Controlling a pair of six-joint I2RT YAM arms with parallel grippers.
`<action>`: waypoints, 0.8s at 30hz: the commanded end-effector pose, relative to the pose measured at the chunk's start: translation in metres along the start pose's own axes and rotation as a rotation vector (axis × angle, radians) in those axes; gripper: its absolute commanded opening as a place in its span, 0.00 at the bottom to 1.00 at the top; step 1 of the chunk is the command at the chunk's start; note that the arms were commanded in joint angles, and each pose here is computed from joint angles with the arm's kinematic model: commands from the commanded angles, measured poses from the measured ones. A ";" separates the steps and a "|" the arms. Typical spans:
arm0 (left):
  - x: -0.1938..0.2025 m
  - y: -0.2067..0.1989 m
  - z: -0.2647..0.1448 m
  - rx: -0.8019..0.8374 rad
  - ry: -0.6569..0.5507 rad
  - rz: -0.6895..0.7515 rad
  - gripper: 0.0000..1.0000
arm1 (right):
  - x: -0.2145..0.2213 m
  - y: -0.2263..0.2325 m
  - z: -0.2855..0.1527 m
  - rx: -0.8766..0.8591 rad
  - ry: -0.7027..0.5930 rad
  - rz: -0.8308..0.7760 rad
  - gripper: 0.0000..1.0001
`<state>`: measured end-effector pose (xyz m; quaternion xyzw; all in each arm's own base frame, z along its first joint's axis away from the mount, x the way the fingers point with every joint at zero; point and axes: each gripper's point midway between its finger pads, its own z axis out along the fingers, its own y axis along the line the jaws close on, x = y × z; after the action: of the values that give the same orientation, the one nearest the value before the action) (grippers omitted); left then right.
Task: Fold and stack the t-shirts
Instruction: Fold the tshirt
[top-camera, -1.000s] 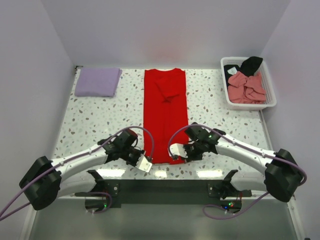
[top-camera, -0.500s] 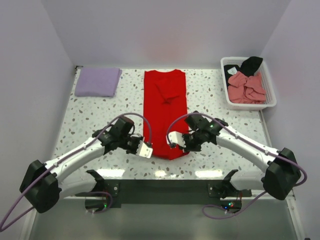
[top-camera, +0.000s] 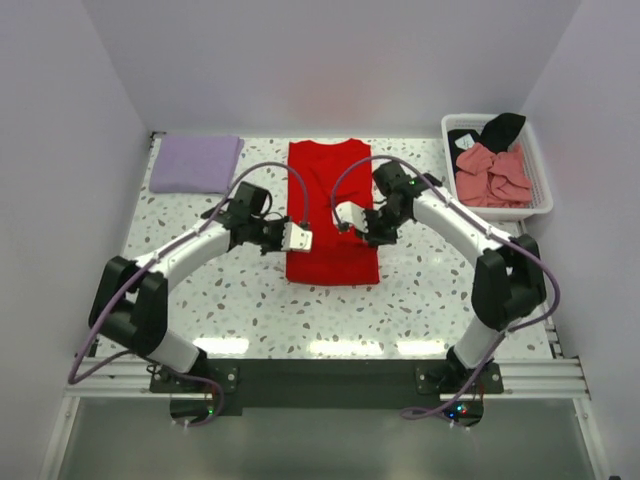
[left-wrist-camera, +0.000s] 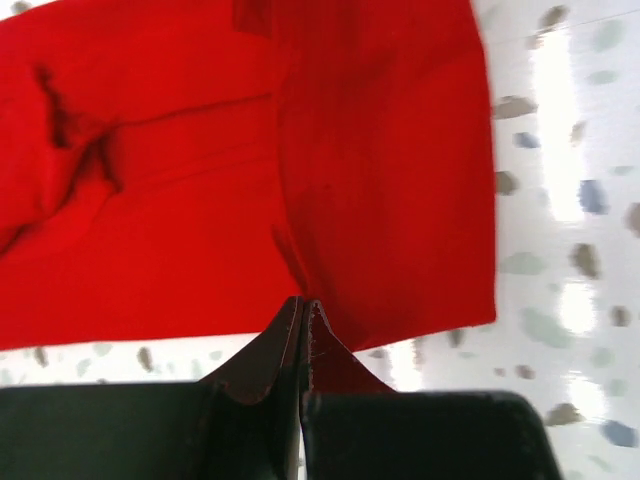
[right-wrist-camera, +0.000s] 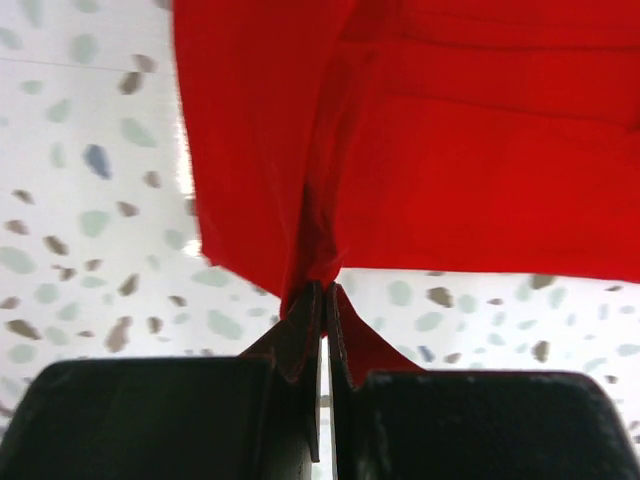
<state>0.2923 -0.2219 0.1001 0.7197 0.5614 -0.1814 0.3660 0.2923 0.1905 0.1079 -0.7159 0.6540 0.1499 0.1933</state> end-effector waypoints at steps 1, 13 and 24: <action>-0.009 0.064 -0.009 -0.128 -0.045 0.087 0.00 | -0.009 -0.032 -0.002 -0.003 -0.041 -0.085 0.00; 0.028 0.159 0.009 -0.186 -0.015 0.090 0.00 | 0.007 -0.124 0.014 0.010 -0.030 -0.085 0.00; 0.061 0.194 0.020 -0.240 0.020 0.112 0.00 | 0.022 -0.160 0.035 0.030 -0.008 -0.084 0.00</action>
<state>0.4660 -0.2140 0.0852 0.6982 0.5739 -0.1212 0.4105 0.4480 0.1949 0.0679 -0.7304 0.6390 0.1377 0.1982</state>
